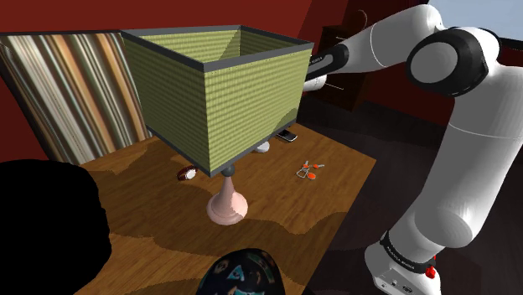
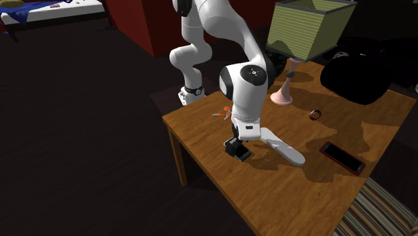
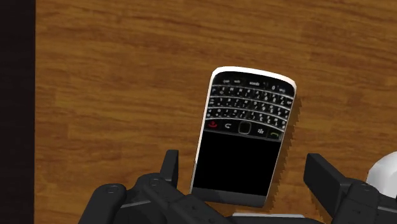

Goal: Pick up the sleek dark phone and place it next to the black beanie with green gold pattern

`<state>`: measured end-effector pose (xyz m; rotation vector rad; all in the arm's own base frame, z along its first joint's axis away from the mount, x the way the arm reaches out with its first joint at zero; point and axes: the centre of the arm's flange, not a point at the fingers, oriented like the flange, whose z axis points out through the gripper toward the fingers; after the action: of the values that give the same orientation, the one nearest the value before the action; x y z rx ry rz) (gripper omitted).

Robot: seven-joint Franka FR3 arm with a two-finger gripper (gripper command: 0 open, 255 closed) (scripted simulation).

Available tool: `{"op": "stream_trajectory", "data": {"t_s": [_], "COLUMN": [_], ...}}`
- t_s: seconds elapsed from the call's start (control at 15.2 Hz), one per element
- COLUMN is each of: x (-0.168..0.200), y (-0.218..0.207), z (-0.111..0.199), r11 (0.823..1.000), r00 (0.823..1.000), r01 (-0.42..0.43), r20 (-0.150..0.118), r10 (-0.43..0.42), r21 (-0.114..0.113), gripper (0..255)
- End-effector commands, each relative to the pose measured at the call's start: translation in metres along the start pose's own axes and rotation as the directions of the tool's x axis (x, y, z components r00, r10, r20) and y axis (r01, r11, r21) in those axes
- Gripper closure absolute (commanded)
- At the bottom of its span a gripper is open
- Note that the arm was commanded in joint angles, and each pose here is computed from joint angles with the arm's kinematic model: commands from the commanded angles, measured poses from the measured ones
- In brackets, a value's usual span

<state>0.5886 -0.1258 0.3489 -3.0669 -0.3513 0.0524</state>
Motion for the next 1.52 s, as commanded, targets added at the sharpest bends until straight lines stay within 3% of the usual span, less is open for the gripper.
{"op": "stream_trajectory", "data": {"t_s": [0.0, 0.59, 0.66, 1.25, 1.45], "x": [-0.001, -0.001, -0.001, -0.001, -0.001], "y": [0.000, 0.000, 0.000, 0.000, -0.001], "z": [0.010, 0.018, 0.018, 0.018, 0.002], "r11": [1.000, 1.000, 1.000, 1.000, 1.000], "r00": [1.000, 1.000, 1.000, 1.000, 1.000], "r01": [0.000, 0.000, 0.000, 0.000, 0.000], "r20": [-0.001, 0.000, 0.000, -0.001, -0.001], "r10": [0.000, 0.000, 0.000, 0.000, 0.000], "r21": [0.000, 0.000, 0.000, 0.000, 0.000], "gripper": [0, 0, 255, 255, 255]}}
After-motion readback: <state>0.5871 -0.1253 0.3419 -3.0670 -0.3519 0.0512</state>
